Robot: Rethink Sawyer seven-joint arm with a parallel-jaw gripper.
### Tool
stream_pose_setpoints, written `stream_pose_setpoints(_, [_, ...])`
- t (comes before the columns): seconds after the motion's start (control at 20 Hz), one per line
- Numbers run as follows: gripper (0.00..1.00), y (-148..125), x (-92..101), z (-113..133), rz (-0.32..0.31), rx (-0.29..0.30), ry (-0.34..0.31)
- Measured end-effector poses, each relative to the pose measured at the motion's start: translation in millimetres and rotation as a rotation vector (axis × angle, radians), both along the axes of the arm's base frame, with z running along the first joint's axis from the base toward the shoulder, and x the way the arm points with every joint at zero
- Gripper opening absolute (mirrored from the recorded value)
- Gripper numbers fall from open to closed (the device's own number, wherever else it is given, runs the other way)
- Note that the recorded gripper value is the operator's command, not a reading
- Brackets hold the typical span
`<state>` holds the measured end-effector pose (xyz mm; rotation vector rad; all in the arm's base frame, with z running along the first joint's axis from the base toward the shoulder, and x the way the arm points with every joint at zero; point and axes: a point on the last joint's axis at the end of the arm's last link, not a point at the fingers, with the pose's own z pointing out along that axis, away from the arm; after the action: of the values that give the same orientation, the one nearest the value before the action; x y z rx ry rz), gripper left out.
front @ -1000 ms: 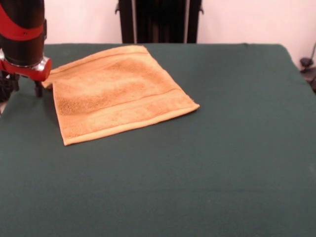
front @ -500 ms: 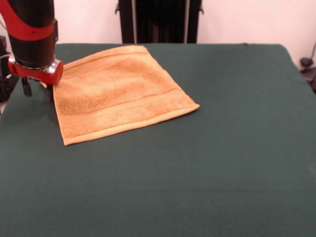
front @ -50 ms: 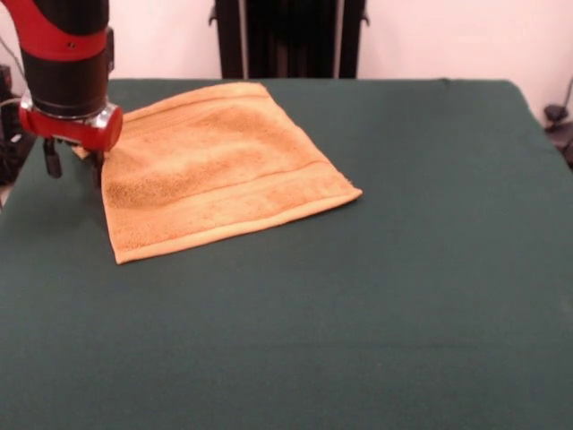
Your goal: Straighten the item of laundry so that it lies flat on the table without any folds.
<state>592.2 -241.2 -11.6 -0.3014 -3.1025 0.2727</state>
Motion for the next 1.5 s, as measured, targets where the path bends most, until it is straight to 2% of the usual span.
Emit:
stream_pose_setpoints(1.05, [1.00,-1.8,9.6,10.4,-0.009,-0.001,-0.058])
stream_pose_setpoints(1.5, [1.00,-11.8,10.7,6.8,-0.039,0.034,-0.078])
